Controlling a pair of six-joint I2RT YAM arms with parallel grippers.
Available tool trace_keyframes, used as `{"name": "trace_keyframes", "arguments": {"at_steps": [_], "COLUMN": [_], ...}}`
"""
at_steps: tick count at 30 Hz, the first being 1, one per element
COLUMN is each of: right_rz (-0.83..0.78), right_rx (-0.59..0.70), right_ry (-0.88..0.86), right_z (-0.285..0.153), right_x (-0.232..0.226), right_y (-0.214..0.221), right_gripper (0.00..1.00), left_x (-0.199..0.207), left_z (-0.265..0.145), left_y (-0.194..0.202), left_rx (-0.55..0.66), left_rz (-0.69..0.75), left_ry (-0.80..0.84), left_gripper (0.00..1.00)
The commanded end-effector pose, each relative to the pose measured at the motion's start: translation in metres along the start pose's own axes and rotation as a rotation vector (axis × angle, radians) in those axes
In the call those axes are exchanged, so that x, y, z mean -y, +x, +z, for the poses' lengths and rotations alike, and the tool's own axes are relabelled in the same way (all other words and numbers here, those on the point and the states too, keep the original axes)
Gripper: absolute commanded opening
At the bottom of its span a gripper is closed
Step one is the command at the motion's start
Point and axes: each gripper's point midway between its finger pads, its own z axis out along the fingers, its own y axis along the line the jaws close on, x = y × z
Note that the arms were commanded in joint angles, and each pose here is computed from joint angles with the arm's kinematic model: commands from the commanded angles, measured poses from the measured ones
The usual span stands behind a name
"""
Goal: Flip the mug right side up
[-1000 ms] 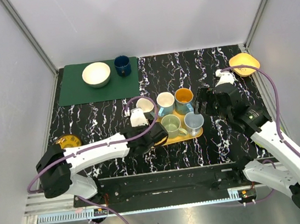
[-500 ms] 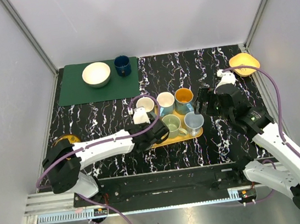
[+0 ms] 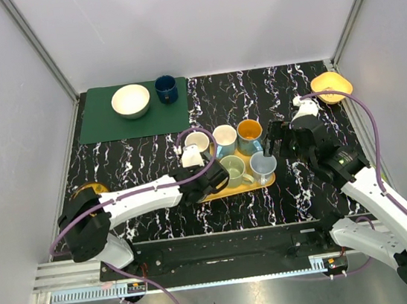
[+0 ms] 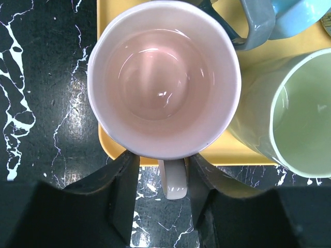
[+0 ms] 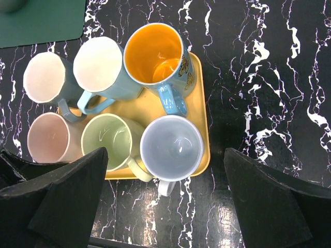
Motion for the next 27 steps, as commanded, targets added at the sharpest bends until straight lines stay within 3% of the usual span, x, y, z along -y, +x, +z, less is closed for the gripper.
{"name": "trace_keyframes", "arguments": {"at_steps": [1,8,12,19,27], "right_rz": [0.01,0.009,0.011,0.014,0.038], "right_rx": [0.024,0.018,0.017,0.009,-0.01], "right_ry": [-0.043,-0.038,-0.039,-0.059,-0.164], "right_z": [-0.002,-0.001,-0.001,-0.001,-0.006], "right_x": [-0.01,-0.008,-0.009,-0.012,-0.035], "right_y": [-0.005,-0.003,-0.003,-0.002,-0.006], "right_gripper": [1.0,1.0,1.0,1.0,1.0], "left_x": [0.002,0.001,0.0,-0.003,-0.008], "left_z": [0.006,0.006,0.005,-0.011,-0.077], "left_y": [0.001,0.001,0.001,-0.013,-0.062], "left_rx": [-0.007,-0.008,-0.012,0.037,0.182], "left_rz": [-0.011,-0.012,-0.017,-0.031,-0.087], "left_ry": [0.007,0.01,0.009,0.064,0.292], "left_gripper": [0.41,0.25,0.0,0.0,0.0]}}
